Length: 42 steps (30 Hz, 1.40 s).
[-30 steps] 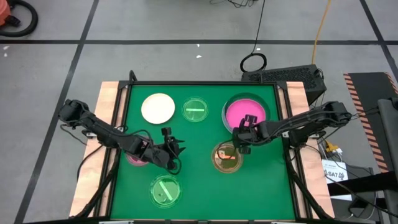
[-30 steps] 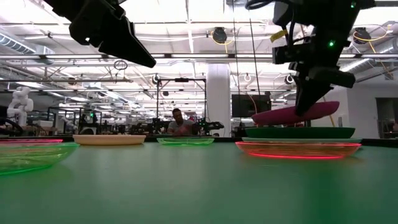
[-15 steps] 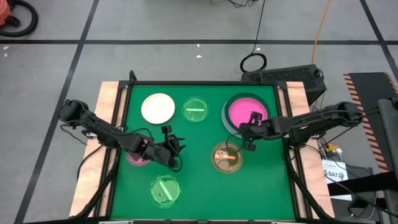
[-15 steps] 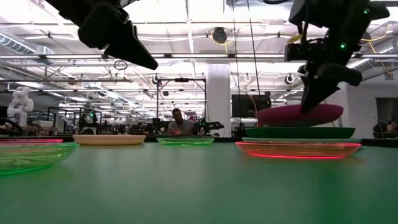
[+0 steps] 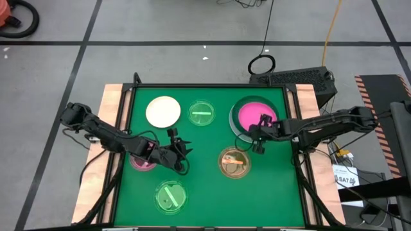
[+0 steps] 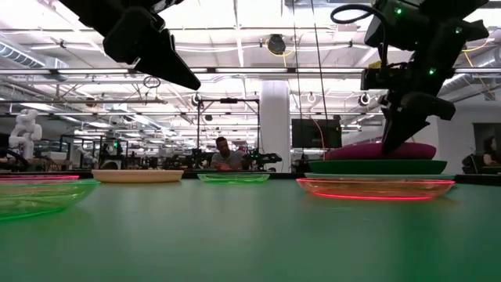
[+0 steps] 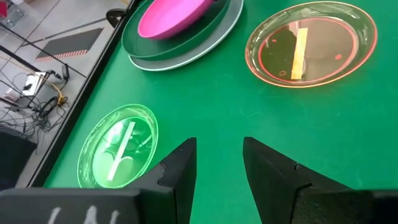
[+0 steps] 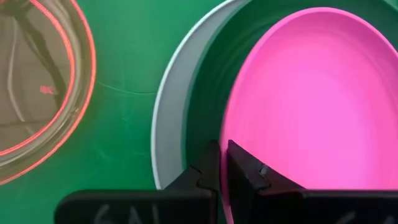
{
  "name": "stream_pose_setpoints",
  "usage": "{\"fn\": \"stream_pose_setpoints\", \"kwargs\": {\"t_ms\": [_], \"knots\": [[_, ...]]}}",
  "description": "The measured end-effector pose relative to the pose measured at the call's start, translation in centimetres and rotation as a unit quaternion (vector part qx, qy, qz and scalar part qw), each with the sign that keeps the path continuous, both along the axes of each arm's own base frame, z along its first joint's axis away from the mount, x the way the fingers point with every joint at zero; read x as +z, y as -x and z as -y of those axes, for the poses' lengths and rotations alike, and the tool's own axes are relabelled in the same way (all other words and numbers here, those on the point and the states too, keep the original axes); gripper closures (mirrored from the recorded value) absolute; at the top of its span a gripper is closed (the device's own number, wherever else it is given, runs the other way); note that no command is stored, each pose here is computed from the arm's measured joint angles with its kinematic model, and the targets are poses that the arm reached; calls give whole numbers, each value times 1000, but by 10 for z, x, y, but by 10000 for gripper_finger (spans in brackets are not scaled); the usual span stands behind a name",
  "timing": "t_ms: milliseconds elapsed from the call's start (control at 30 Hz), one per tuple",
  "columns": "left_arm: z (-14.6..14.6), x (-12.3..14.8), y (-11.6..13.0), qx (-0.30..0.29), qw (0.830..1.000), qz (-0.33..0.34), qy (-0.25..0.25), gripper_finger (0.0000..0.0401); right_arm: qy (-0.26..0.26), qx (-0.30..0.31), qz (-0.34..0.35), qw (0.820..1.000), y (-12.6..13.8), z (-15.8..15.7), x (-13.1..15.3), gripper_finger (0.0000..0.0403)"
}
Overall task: Stack plastic plates
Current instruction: Stack the pink plate on the green plate
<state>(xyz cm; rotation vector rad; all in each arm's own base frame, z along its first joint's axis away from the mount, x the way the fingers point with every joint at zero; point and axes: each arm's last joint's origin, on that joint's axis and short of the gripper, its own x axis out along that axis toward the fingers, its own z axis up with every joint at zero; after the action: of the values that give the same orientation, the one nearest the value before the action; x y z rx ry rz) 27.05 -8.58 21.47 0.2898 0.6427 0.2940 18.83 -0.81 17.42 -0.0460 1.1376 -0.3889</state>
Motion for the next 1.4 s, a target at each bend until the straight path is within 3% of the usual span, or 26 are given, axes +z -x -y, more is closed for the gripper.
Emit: {"fn": "stream_pose_setpoints", "kwargs": {"t_ms": [933, 1400], "knots": [[1, -1, 0, -8, 1000, 0, 28, 263, 5, 18, 37, 999, -8, 5, 4, 394], [1, -1, 0, -9, 1000, -1, 27, 263, -1, -11, 16, 1000, -4, 11, 0, 394]]}}
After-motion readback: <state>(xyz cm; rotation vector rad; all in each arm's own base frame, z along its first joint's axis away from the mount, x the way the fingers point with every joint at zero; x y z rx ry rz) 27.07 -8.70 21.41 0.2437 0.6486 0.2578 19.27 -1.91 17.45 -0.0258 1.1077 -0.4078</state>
